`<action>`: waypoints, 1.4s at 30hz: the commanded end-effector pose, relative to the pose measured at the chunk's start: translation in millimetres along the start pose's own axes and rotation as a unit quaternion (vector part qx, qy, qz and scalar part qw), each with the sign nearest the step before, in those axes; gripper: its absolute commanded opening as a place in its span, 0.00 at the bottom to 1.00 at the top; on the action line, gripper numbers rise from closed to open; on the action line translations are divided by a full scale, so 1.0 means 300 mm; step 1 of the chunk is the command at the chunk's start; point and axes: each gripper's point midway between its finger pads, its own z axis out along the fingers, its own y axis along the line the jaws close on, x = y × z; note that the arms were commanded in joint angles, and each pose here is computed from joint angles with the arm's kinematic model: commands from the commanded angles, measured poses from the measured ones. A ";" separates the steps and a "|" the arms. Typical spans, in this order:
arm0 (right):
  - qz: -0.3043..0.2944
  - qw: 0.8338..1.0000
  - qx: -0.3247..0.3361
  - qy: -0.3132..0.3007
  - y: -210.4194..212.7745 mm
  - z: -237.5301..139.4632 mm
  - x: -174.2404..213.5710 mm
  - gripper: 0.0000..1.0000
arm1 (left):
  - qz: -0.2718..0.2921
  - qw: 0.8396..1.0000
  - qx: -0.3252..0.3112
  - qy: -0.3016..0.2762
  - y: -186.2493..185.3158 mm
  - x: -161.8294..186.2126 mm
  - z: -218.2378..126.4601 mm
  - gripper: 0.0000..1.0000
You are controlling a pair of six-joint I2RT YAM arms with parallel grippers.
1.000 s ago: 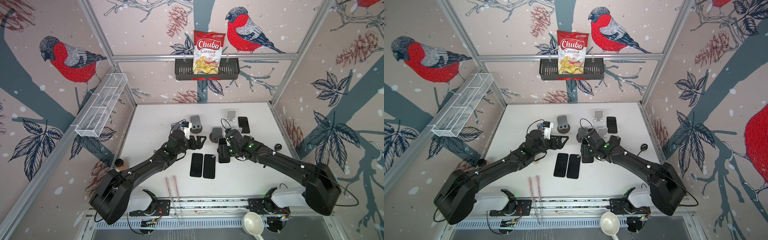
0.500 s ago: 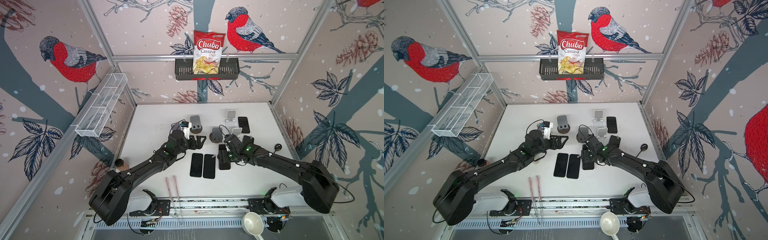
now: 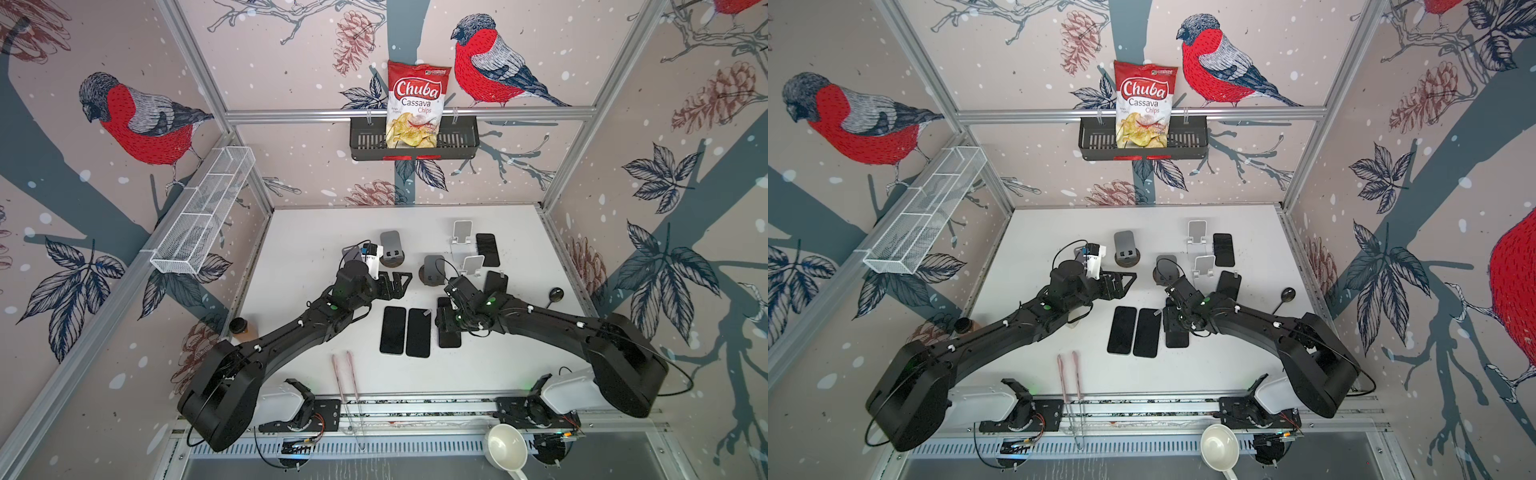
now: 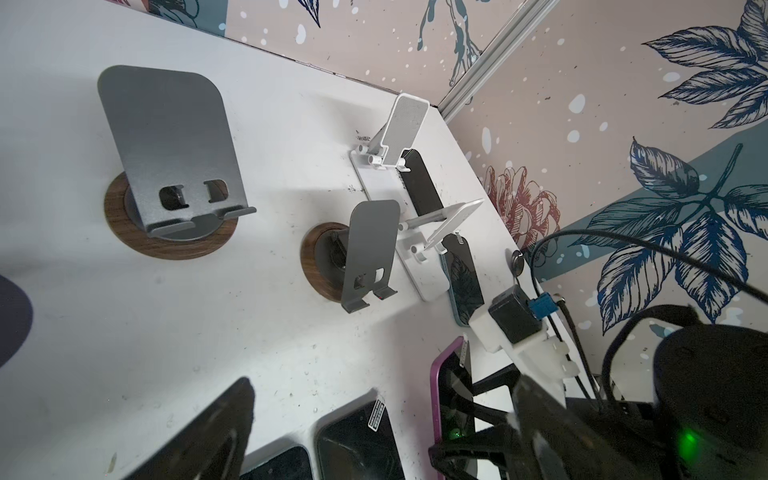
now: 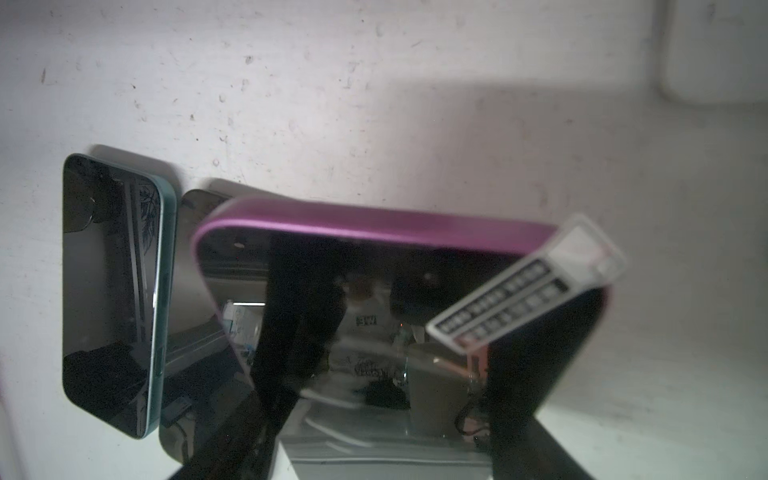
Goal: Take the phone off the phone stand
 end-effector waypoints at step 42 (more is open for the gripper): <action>-0.005 0.996 0.088 0.024 -0.062 0.099 0.051 0.79 | 0.005 1.000 -0.006 -0.009 0.020 0.014 -0.012 0.96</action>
